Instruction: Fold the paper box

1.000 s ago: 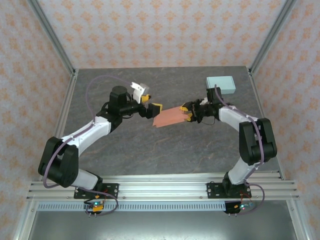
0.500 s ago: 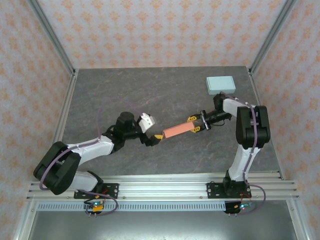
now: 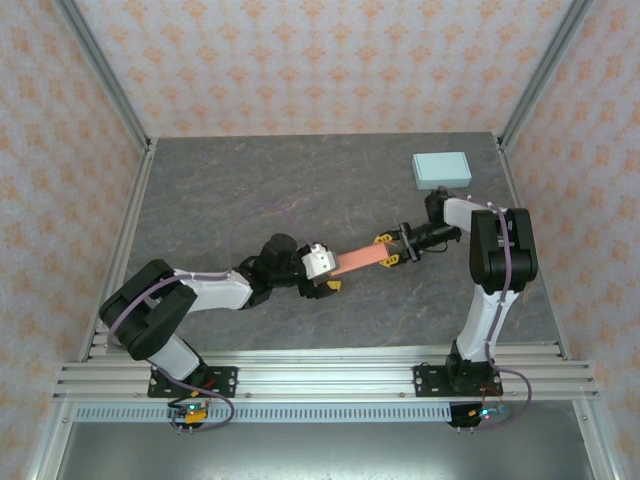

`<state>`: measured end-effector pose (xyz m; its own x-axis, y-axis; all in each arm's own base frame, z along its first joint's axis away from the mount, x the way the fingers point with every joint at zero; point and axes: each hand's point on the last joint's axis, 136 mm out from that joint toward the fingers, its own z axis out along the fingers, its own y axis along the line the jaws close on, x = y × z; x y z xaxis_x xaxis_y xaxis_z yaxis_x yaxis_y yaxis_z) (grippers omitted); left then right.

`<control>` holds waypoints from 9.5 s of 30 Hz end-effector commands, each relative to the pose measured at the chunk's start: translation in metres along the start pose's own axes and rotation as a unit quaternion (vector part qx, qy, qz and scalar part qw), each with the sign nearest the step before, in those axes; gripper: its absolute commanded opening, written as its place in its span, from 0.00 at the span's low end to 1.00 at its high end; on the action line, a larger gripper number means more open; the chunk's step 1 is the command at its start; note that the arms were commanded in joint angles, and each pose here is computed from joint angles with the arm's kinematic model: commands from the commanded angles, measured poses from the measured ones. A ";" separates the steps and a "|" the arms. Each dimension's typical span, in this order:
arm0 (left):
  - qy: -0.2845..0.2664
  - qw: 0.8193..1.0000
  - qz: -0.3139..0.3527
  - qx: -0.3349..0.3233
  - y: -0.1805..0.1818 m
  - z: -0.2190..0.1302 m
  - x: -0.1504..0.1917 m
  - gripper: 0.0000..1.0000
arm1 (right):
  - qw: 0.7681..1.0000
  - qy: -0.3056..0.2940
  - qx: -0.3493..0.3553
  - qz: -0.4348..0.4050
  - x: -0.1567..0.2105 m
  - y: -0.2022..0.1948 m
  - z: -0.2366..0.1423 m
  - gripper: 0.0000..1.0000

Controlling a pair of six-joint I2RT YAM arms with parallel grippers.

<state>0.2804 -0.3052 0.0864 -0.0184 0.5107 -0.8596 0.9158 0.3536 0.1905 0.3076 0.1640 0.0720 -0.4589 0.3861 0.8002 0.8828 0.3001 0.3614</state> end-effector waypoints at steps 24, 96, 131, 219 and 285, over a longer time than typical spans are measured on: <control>0.022 0.996 -0.059 0.062 0.030 0.001 -0.005 0.54 | 0.607 -0.400 0.081 -0.682 0.044 0.036 -0.092 0.61; 0.020 0.973 -0.184 -0.138 0.105 -0.046 -0.036 1.00 | 0.632 -0.458 0.180 -0.599 0.029 0.028 -0.028 0.00; 0.131 0.942 -0.300 -0.072 0.098 -0.024 -0.025 0.17 | 0.633 -0.465 0.173 -0.595 0.038 0.034 -0.029 0.00; 0.231 0.900 -0.355 -0.104 0.041 0.004 0.001 0.05 | 0.676 -0.473 0.173 -0.537 0.025 0.016 -0.027 0.00; 0.124 0.821 -0.439 -0.344 0.190 -0.017 -0.059 0.07 | 0.572 -0.600 0.005 -0.560 0.034 0.142 -0.032 0.00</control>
<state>0.4414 -0.2547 0.1456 -0.7813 0.0158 -0.6240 0.0961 0.9908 -0.0952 0.4022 0.1741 0.1297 -0.5776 0.2498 -0.7772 0.0350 0.9587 0.2822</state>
